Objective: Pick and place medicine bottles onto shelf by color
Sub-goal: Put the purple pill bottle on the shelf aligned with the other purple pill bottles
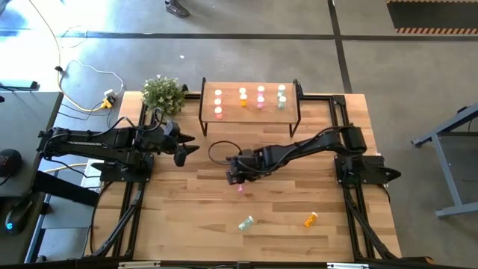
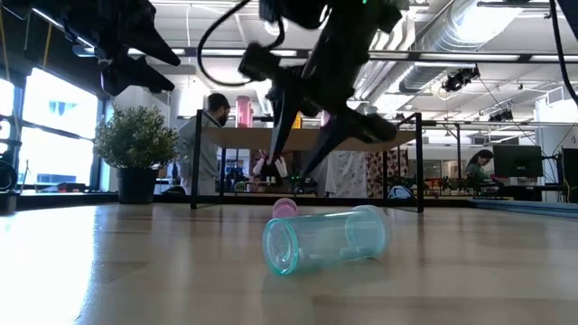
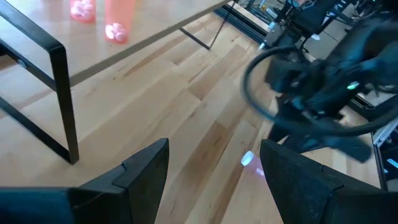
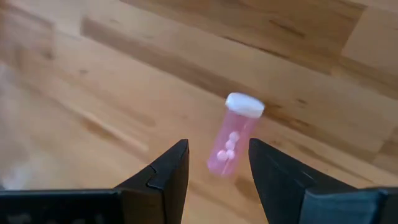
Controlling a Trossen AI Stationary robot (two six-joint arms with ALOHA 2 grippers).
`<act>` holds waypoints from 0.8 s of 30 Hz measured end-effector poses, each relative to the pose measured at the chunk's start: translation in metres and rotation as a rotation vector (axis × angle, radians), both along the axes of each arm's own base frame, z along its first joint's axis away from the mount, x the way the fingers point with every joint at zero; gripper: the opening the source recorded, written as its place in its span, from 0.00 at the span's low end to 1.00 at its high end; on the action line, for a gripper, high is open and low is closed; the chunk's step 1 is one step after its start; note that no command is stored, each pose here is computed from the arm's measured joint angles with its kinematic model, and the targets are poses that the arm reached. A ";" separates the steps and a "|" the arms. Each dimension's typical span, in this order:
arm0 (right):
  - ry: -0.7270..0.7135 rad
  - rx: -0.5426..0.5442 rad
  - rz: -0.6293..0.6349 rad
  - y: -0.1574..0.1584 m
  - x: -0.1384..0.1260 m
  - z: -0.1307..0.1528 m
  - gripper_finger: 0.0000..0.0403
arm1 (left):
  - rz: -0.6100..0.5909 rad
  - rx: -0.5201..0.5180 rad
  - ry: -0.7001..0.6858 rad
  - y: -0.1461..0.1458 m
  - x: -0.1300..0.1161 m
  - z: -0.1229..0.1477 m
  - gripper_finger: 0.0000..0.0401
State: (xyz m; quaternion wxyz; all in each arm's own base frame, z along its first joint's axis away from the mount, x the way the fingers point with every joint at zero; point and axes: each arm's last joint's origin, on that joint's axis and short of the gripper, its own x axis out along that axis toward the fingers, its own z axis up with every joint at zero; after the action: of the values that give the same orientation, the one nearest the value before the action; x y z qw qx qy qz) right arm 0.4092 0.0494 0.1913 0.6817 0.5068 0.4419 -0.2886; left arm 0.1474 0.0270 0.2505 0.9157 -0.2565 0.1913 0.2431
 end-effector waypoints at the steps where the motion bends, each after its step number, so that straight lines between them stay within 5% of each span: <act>1: 0.008 0.002 -0.006 -0.001 0.001 -0.004 0.39 | -0.003 -0.002 0.000 0.000 0.000 0.000 0.60; 24: 0.064 0.036 -0.061 -0.014 0.012 -0.038 0.39 | -0.063 0.002 0.014 -0.002 0.000 -0.001 0.60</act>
State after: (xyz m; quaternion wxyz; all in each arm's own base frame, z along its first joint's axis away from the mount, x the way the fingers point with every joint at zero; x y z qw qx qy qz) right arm 0.4212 0.0356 0.1531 0.6488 0.5229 0.4528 -0.3173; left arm 0.1476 0.0255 0.2498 0.9218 -0.2478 0.2056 0.2159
